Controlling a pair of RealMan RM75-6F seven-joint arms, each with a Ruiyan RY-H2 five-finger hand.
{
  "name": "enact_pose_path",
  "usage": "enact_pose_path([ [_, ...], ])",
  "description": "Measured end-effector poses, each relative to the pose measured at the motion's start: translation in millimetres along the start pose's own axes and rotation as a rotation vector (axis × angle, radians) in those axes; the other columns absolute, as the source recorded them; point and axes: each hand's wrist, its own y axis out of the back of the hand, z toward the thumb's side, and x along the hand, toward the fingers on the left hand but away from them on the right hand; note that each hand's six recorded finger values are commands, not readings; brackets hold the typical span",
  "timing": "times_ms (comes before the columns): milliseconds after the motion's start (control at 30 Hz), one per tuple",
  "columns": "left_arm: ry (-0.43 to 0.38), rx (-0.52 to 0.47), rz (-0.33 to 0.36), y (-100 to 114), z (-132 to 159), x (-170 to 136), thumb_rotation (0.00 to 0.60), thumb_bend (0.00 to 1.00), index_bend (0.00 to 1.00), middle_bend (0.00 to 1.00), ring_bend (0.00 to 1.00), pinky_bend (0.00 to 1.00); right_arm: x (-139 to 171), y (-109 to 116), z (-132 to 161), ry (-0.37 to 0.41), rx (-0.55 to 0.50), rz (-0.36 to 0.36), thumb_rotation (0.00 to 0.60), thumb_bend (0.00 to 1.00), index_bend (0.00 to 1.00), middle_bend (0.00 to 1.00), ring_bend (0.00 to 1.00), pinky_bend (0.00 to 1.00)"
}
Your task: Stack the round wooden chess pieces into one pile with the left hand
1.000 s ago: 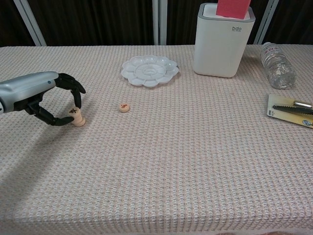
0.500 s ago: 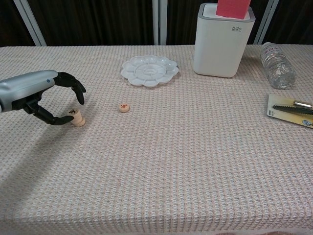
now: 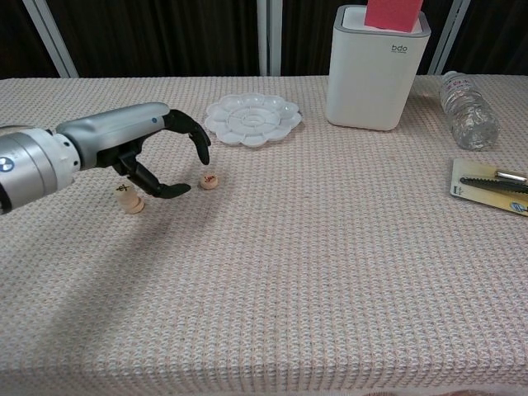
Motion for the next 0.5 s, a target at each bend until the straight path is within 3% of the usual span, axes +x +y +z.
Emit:
enact_pose_path([
  [267, 0.056, -0.011, -0.027, -18, -1, 29, 0.6, 0.31, 0.34, 0.18, 0.0, 0.0, 1, 3, -1, 0.0, -0.002, -0.007, 0.6, 0.15, 0.0, 0.0, 0.0, 0.0],
  [500, 0.104, -0.008, 0.006, -16, -11, 36, 0.6, 0.31, 0.36, 0.19, 0.0, 0.0, 2, 3, -5, -0.009, -0.003, -0.008, 0.6, 0.15, 0.0, 0.0, 0.0, 0.0],
])
